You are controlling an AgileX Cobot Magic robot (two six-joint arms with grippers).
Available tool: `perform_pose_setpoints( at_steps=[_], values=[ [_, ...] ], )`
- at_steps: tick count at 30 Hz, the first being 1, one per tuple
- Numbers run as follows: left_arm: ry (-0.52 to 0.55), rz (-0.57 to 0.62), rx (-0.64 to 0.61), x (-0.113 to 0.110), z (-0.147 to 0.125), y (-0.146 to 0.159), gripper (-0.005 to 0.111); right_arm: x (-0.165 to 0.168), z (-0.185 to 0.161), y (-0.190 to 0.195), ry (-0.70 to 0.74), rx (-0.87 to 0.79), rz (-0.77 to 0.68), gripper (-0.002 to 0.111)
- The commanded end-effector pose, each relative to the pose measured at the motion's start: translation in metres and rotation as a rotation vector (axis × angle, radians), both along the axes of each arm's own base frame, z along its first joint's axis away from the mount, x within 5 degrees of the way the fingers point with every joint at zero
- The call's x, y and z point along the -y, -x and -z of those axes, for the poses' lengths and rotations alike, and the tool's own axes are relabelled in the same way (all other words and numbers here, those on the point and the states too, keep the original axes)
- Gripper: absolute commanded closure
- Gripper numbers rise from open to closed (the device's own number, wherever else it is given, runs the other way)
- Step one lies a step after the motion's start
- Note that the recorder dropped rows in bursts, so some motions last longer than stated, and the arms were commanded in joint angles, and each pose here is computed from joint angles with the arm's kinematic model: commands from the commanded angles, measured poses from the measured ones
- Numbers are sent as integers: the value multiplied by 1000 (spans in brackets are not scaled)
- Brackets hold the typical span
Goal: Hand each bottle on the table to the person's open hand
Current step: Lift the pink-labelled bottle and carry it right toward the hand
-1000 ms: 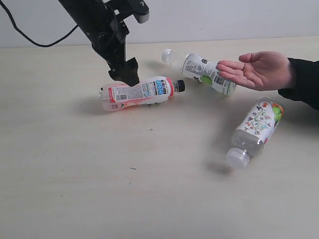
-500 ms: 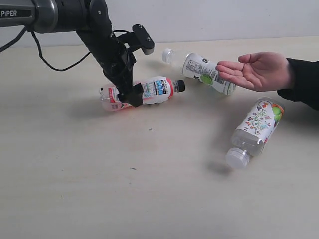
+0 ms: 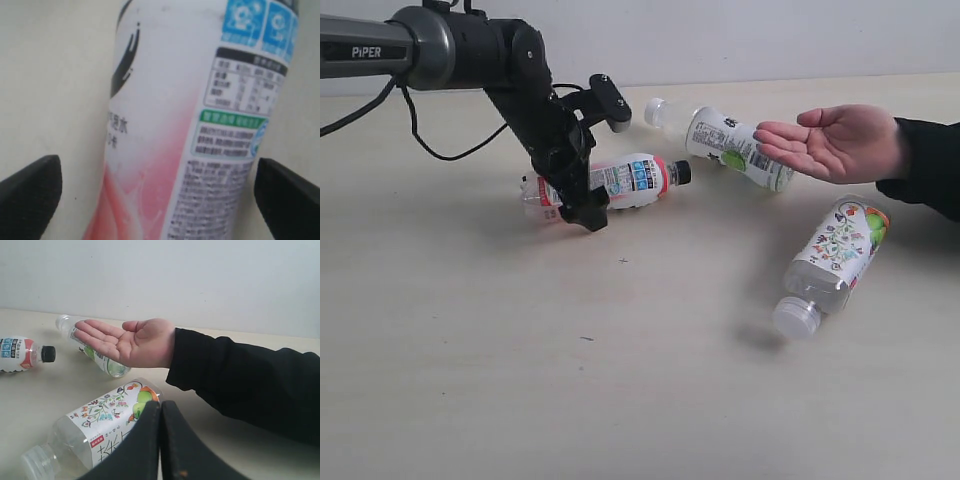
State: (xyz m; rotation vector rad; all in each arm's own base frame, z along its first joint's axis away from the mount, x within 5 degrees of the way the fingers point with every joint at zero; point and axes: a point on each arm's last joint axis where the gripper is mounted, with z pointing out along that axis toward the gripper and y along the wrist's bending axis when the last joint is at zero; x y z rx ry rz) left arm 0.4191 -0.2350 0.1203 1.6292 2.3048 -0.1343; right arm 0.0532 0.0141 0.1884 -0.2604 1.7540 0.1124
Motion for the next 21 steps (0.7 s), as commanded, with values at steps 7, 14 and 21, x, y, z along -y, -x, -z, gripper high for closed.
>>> perform_pose_setpoints(
  at_steps=[7, 14, 21],
  values=[
    [-19, 9, -75, 0, -1, 8, 91, 0, 1, 0, 1, 8, 6, 108],
    [6, -122, -114, -2, -18, 11, 107, 0, 1, 0, 1, 8, 6, 108],
    [61, -397, -194, -6, -58, 22, 107, 0, 1, 0, 1, 8, 6, 108]
  ],
)
